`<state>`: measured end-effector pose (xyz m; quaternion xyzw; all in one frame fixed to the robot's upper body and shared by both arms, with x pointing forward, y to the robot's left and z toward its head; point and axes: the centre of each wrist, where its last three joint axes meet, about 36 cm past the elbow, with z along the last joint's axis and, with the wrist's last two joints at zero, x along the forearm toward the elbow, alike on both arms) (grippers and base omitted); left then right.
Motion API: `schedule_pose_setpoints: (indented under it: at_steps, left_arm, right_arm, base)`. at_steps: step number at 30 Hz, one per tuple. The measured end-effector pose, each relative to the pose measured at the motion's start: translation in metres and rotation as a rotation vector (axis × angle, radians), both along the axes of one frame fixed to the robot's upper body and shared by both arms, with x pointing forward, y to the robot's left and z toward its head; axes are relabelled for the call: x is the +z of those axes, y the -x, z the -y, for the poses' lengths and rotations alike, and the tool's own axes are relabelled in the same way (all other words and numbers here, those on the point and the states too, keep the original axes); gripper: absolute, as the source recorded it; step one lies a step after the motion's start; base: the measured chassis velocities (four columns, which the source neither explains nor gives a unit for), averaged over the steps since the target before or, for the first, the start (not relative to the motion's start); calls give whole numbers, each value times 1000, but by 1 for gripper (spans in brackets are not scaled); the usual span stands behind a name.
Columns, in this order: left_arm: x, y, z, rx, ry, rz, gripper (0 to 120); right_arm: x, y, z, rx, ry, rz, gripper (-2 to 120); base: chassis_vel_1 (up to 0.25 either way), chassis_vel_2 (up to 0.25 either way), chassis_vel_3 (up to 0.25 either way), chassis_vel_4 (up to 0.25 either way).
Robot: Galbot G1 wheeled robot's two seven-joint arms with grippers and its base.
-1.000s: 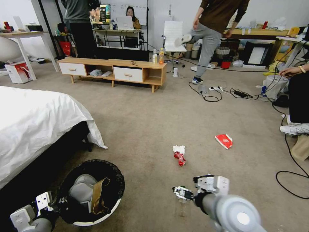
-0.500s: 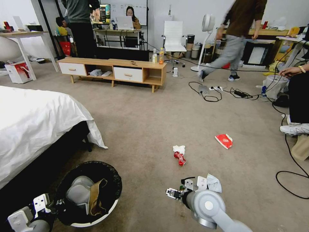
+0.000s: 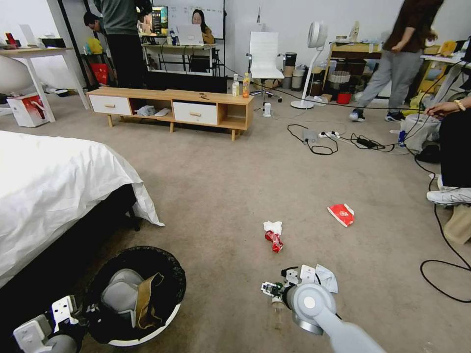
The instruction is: Pick up the trash bin and place the garbage on the floor into it.
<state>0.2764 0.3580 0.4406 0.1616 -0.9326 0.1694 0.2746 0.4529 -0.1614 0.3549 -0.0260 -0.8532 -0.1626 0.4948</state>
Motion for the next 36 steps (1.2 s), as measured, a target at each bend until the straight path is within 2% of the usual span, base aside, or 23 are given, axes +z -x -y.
schedule_pose_setpoints:
  at_steps: [11,36]
  left_arm:
    - [-2,-1,0,-1,5,-3,1]
    - [-6,0,3,-9,12,-11,1]
  right_arm:
    - [-48,-11,-15,9,28,-33,100]
    - [-76,-15,-7,19,79,-22,100]
  base:
    - [0,0,0,0]
    - [0,0,0,0]
